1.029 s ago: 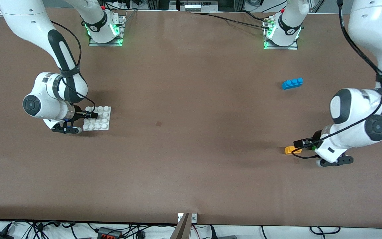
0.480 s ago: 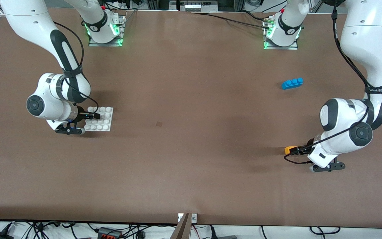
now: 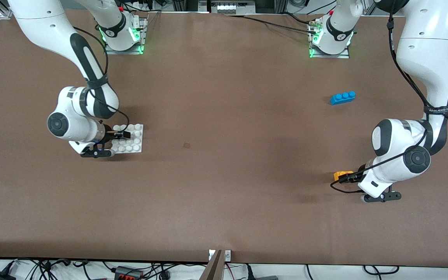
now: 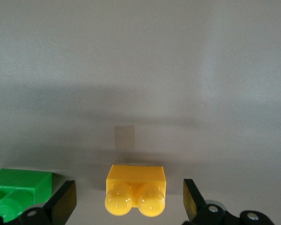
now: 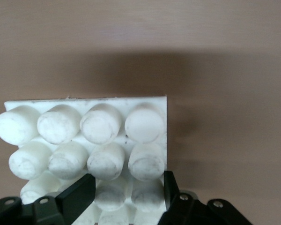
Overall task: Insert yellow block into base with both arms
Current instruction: 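Slide the white base plate toward the table middle with the right gripper, then release the plate with the right gripper while the left gripper lifts the block, then carry the yellow block over the plate while the right gripper returns to rest, then lower the yellow block onto the base plate studs with the left gripper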
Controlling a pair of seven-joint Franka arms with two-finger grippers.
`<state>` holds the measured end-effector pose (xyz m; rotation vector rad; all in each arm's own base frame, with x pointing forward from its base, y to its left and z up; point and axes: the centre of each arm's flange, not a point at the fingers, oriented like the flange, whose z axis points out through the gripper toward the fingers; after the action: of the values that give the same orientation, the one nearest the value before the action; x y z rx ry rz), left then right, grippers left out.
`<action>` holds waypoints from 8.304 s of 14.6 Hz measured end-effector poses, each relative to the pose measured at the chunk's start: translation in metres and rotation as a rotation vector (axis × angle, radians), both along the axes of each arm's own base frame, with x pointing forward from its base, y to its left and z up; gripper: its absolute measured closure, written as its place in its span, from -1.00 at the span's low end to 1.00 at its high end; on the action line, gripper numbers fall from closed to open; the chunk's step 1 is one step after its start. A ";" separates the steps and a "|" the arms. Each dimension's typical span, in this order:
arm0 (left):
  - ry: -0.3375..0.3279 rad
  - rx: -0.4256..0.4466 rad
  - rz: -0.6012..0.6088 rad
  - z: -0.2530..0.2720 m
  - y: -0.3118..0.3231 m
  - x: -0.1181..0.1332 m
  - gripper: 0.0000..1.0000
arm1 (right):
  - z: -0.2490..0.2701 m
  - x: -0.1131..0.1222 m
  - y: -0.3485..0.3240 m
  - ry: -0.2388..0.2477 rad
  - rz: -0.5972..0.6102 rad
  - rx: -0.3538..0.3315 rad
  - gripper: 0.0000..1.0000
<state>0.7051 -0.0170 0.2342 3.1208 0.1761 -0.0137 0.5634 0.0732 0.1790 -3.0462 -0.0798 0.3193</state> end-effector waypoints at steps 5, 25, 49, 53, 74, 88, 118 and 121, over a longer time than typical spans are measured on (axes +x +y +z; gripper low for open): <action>-0.014 -0.003 -0.077 -0.022 0.004 -0.007 -1.00 | 0.000 -0.005 0.061 0.003 0.077 0.042 -0.31; 0.006 -0.013 -0.090 -0.040 -0.005 -0.020 -0.85 | -0.002 -0.075 0.442 -0.058 -0.095 0.073 -0.35; 0.014 -0.103 -0.169 0.012 -0.106 -0.024 -0.36 | 0.330 0.050 0.078 -0.019 0.201 -0.175 -1.00; 0.077 -0.158 -0.204 0.049 -0.181 -0.041 -0.36 | 0.391 0.036 0.001 -0.066 0.140 -0.149 -1.00; 0.048 -0.120 -0.215 0.015 -0.415 -0.233 -0.36 | 0.429 -0.027 -0.084 -0.111 0.009 -0.061 -1.00; 0.046 -0.085 -0.179 -0.020 -0.417 -0.237 -0.36 | 0.422 -0.020 -0.087 -0.113 0.002 -0.077 -1.00; 0.043 -0.032 -0.203 -0.017 -0.390 -0.215 -0.36 | 0.418 -0.012 -0.094 -0.144 0.003 -0.119 -1.00; 0.039 -0.030 -0.209 -0.013 -0.388 -0.213 -0.36 | 0.410 -0.001 -0.096 -0.142 0.005 -0.132 -1.00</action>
<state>0.4925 -0.4046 0.2212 3.0948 -0.1484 -0.0789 0.5619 -0.0228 0.5886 -3.1967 -0.0773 0.1128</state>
